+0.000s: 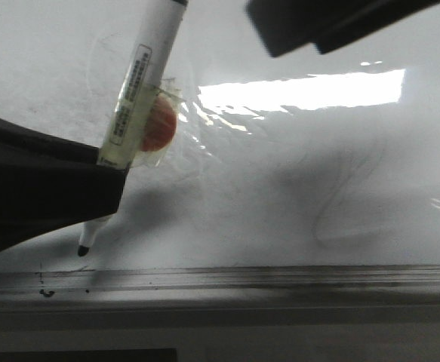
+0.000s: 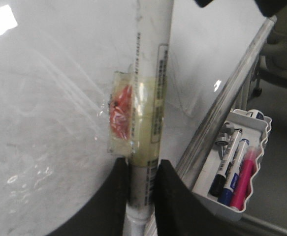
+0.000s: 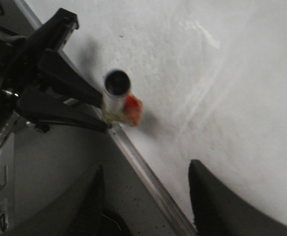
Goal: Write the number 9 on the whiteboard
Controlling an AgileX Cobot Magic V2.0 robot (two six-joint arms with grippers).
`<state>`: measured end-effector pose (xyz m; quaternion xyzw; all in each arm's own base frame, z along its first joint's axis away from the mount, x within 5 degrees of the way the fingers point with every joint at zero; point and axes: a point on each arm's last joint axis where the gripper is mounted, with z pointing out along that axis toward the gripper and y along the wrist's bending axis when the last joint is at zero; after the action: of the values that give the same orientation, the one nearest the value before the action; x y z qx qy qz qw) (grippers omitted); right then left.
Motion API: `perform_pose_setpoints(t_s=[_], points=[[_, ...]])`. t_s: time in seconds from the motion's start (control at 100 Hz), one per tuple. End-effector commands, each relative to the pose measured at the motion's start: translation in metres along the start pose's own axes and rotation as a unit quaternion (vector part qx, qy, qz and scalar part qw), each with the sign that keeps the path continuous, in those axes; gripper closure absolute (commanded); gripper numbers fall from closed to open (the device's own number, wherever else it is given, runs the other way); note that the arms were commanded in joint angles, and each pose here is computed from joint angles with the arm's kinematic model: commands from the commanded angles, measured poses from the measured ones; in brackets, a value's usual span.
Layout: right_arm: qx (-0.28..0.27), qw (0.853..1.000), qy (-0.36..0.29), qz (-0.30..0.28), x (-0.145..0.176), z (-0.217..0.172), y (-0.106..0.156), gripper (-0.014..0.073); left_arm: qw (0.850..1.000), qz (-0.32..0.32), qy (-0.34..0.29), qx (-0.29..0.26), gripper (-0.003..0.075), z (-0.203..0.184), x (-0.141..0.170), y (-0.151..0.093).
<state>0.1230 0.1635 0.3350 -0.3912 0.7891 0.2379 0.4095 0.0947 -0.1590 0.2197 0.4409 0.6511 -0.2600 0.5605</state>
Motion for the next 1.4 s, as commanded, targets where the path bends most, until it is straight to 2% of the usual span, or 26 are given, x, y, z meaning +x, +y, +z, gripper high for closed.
perform_pose_setpoints(t_s=[0.0,0.16,0.29,0.36,0.47,0.52,0.63,0.81,0.86,0.93,1.02,1.15,1.2,1.28,1.39], points=[[-0.009,0.999,-0.031,-0.016,-0.029,0.004,0.006,0.0252,0.998,0.042,-0.047,-0.009,0.0741,0.002,-0.021,0.003],[-0.019,1.0,-0.012,-0.007,-0.045,0.019,0.007,0.0252,0.997,0.055,-0.045,-0.01,0.0741,0.003,-0.024,0.004],[-0.023,1.0,0.012,-0.001,-0.046,0.03,0.008,0.0274,0.997,0.055,-0.045,-0.01,0.0741,0.003,-0.024,0.004],[-0.024,0.999,0.024,-0.001,-0.043,0.035,0.007,0.0363,0.997,0.055,-0.045,-0.01,0.0741,0.003,-0.024,0.004],[-0.024,0.999,0.028,0.001,-0.043,0.037,0.007,0.059,0.997,0.055,-0.045,-0.01,0.0741,0.003,-0.024,0.004],[-0.024,0.999,0.028,0.001,-0.043,0.037,0.007,0.0664,0.998,0.051,-0.045,-0.011,0.074,0.003,-0.024,0.004],[-0.024,0.999,0.029,0.002,-0.043,0.037,0.007,0.0659,0.998,0.049,-0.044,-0.012,0.0699,0.003,-0.024,0.004],[-0.023,0.999,0.025,-0.001,-0.043,0.037,0.007,0.0659,0.998,0.044,-0.034,-0.011,0.0419,0.002,-0.022,0.004],[-0.022,1.0,0.017,0.0,-0.045,0.035,0.007,0.0659,0.999,0.03,-0.026,-0.016,0.0389,-0.001,-0.022,0.006],[-0.018,1.0,0.0,0.002,-0.048,0.029,0.005,0.0658,0.999,-0.003,-0.024,-0.027,0.0384,-0.008,-0.024,0.009],[-0.008,1.0,-0.015,0.015,-0.051,0.018,0.0,0.0658,0.997,-0.036,-0.056,-0.039,0.0384,-0.025,-0.035,0.012],[0.016,0.998,-0.047,0.032,-0.055,-0.002,-0.012,0.0658,0.99,-0.019,-0.126,-0.054,0.0384,-0.051,-0.052,0.016],[0.029,0.997,-0.059,0.039,-0.056,-0.01,-0.018,0.0658,0.987,-0.032,-0.145,-0.068,0.0384,-0.06,-0.055,0.019],[0.051,0.994,-0.072,0.059,-0.057,-0.019,-0.029,0.0658,0.981,-0.06,-0.158,-0.093,0.0384,-0.067,-0.057,0.026],[0.07,0.991,-0.082,0.074,-0.059,-0.024,-0.038,0.0658,0.977,-0.067,-0.16,-0.123,0.0384,-0.07,-0.056,0.034]])
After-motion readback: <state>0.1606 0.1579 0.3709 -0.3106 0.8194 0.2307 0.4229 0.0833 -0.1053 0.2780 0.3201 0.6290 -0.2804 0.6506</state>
